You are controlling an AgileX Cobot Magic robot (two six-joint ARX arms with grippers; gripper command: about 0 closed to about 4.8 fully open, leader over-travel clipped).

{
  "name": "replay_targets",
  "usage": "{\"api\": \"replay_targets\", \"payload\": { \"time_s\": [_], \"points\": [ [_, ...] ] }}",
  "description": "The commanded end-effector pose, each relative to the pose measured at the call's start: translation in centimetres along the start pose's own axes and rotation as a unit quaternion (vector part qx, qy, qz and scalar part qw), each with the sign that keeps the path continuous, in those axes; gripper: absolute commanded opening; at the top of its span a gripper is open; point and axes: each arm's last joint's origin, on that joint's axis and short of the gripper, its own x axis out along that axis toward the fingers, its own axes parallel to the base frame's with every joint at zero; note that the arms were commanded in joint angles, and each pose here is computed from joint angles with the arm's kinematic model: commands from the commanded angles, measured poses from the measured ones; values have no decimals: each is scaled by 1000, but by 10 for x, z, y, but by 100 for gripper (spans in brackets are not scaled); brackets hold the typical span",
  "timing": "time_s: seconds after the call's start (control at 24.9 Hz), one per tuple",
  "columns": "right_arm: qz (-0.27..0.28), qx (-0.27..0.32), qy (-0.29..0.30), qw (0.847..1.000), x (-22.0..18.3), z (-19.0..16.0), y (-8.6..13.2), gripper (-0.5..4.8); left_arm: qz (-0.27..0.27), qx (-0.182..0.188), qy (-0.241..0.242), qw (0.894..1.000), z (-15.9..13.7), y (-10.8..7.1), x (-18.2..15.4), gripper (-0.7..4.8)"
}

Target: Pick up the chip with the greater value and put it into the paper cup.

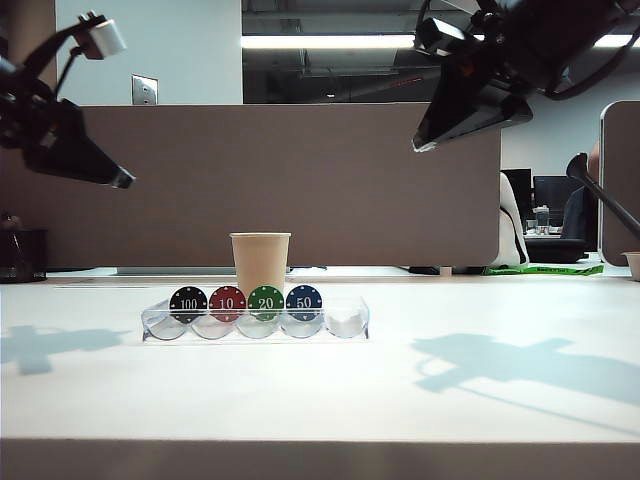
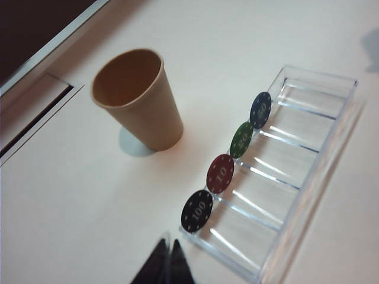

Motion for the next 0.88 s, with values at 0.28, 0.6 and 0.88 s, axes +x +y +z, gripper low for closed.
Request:
{"api": "replay_targets", "payload": {
  "time_s": [0.28, 0.6, 0.88],
  "points": [
    [0, -2, -9, 1000, 0, 2, 0, -1, -72, 43, 4, 996, 8, 44, 30, -6],
    [1, 0, 6, 1000, 0, -1, 1, -1, -138, 32, 37, 989, -6, 54, 56, 94],
    [1, 0, 6, 1000, 0, -1, 1, -1, -151, 50, 46, 986, -5, 49, 58, 199]
  ]
}}
